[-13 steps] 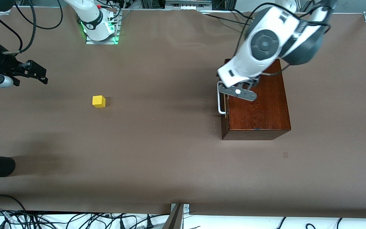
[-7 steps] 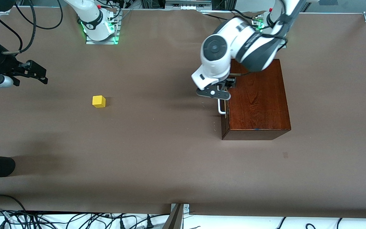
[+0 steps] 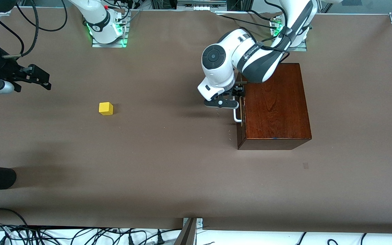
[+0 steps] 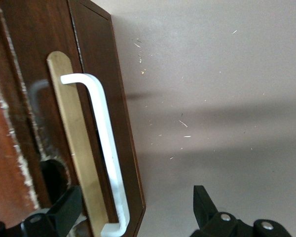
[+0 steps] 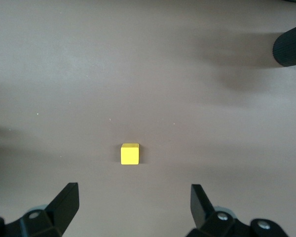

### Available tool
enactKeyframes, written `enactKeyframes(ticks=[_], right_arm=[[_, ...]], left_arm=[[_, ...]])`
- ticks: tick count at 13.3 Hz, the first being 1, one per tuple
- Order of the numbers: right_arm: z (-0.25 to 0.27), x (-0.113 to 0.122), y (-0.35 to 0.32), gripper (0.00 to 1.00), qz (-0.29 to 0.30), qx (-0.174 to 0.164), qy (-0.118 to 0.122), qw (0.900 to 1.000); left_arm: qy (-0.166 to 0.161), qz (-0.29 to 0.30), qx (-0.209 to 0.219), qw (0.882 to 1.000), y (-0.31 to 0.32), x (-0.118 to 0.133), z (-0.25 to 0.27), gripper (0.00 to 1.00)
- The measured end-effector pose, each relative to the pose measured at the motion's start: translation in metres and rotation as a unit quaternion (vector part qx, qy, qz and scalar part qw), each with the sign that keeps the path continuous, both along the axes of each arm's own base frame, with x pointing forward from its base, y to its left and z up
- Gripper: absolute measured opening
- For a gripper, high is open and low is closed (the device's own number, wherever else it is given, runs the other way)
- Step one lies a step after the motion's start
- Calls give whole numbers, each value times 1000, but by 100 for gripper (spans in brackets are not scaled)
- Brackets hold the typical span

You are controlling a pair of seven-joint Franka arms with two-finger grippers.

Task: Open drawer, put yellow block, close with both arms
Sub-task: 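Pull the drawer handle outward with the left gripper to open it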

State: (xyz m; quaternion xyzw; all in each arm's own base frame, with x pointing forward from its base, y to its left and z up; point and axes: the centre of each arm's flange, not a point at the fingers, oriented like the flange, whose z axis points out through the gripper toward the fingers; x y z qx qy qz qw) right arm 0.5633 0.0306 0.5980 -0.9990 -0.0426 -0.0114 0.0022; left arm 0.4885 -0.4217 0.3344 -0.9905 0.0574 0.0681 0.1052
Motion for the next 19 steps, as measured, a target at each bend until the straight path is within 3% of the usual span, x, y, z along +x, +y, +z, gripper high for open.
enactKeyframes(ticks=[6,14,19], right_arm=[[0,0,0,100,0,0,0,1000],[0,0,0,100,0,0,0,1000],[0,0,0,100,0,0,0,1000]], left_arm=[[-28,4,45,999,-7,-9,-39,100],[-32,22,38,999,-12,-9,-64,100],[-52,42,18,998,-22,-9,-64,100]])
